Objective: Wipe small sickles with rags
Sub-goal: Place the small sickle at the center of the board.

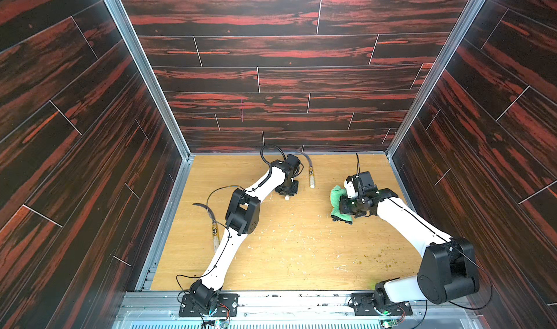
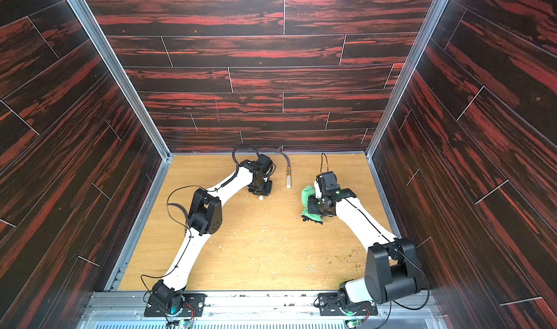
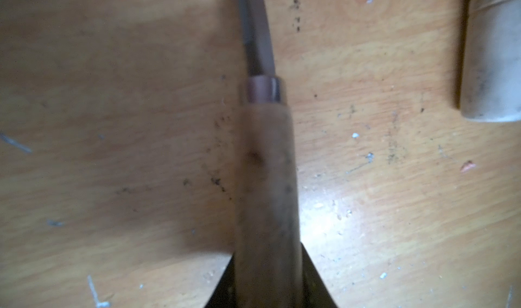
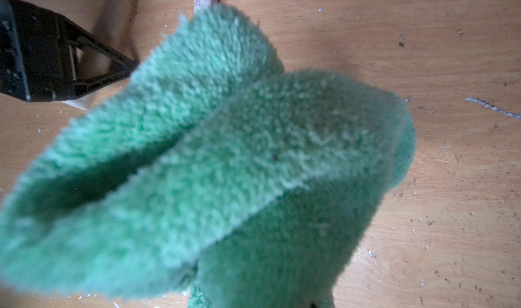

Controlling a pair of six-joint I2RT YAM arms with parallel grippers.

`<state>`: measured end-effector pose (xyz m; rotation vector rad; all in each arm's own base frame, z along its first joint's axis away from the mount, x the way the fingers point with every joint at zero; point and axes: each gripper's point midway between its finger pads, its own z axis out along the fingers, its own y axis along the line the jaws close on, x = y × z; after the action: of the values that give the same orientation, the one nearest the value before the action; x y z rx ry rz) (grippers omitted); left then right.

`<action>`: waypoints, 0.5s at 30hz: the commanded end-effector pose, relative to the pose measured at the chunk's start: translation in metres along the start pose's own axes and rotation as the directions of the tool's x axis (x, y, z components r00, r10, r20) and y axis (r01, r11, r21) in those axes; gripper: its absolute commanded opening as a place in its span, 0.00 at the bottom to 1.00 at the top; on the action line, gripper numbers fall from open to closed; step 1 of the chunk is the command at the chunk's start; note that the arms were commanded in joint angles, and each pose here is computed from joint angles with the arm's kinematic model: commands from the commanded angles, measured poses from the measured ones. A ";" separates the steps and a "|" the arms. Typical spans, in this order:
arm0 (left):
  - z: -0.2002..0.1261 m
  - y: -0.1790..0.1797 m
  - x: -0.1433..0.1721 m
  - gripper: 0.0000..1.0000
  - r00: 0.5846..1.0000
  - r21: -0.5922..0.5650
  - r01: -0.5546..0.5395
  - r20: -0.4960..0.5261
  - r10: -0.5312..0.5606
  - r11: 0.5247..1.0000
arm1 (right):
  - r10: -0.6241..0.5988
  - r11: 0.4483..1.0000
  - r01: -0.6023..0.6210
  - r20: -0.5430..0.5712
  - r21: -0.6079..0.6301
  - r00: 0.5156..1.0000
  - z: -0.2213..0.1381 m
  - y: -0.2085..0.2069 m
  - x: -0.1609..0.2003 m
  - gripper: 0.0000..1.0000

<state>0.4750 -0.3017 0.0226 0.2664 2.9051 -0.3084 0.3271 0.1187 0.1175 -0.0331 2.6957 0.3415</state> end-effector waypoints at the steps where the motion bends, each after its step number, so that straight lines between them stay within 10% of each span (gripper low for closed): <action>1: 0.002 0.004 0.005 0.31 0.999 -0.003 0.010 -0.032 -0.011 1.000 | -0.013 1.000 0.013 -0.014 -0.012 1.000 0.003 0.001 0.005 0.00; 15: -0.038 0.004 -0.008 0.44 0.999 -0.016 0.014 0.046 -0.013 1.000 | -0.012 1.000 0.011 -0.016 -0.014 1.000 0.001 0.000 0.011 0.00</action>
<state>0.4758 -0.3018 0.0246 0.2554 2.9010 -0.3100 0.3204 0.1176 0.1079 -0.0335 2.7208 0.3414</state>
